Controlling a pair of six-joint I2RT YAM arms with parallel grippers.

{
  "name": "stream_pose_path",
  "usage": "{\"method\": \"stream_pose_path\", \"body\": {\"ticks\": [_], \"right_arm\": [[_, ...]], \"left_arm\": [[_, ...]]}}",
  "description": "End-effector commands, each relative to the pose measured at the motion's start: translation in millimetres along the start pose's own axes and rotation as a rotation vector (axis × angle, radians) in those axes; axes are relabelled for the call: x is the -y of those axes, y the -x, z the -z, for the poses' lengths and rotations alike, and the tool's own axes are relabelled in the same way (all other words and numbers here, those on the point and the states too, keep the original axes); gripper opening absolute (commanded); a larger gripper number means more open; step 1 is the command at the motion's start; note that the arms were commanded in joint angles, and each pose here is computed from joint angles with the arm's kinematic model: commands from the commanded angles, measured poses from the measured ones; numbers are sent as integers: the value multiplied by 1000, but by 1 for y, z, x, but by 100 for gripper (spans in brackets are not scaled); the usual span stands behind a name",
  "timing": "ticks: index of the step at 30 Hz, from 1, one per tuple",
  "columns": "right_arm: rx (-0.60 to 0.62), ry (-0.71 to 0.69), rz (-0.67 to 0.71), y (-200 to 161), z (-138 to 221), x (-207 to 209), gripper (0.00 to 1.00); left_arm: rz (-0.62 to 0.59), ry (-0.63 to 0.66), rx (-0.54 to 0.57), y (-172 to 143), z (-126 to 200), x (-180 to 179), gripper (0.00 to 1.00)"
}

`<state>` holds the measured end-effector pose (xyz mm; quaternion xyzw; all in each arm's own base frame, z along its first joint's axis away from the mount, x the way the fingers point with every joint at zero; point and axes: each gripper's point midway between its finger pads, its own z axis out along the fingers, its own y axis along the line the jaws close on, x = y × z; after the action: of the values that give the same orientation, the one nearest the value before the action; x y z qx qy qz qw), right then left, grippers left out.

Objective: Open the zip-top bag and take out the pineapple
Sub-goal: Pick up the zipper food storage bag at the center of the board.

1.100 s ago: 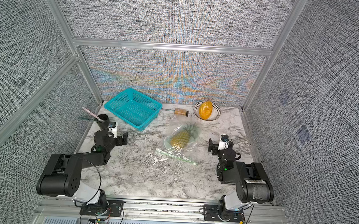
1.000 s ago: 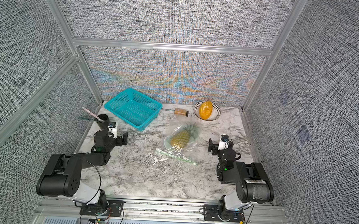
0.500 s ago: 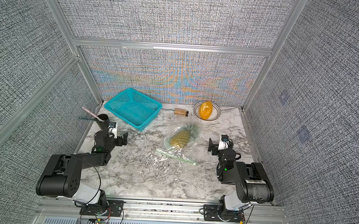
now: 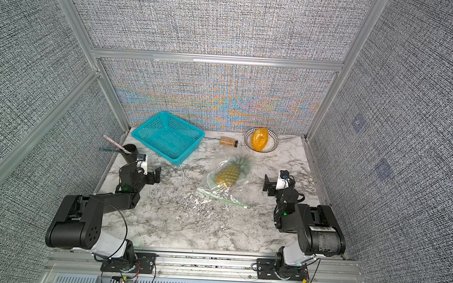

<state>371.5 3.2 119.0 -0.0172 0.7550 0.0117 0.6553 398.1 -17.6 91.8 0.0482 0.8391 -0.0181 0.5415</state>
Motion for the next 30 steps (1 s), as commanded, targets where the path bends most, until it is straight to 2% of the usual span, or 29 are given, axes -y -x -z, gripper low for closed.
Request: {"method": "stream_pose_path", "body": {"ticks": [1,4,6,8,9,10,14,16,18,21,24,30], "right_arm": [[30,7,1,9,0,-1,98],[-7,-15,-11,21,-13,3,98],[-147,-127,-89,22,-31,22,98],[-282,-246,-171,17,-41,40,98],[-341,-257,-192,11,-45,40,98],[-378,-264,-212,8,-46,38,98],[-534,-253,-300,-8,-41,20,98],[-538,-194,-336,8,-41,2,98],[-569,-142,-373,12,-29,-16,98],[-609,-34,-474,16,-9,-42,98],[-696,80,-560,-5,17,-70,98],[-761,248,-572,-25,53,-116,98]], "left_arm": [[8,24,11,4,0,-4,99],[63,122,-7,14,2,-22,99],[108,256,-104,18,5,-45,99],[206,489,-225,12,16,-80,99],[211,545,-290,10,21,-89,100],[203,544,-324,9,21,-89,100],[269,445,-363,21,30,-70,100],[341,361,-402,31,36,-50,100],[403,202,-451,42,38,-13,100],[445,72,-561,50,52,37,100],[462,57,-712,43,72,73,100],[500,-134,-828,39,84,157,99]]}}
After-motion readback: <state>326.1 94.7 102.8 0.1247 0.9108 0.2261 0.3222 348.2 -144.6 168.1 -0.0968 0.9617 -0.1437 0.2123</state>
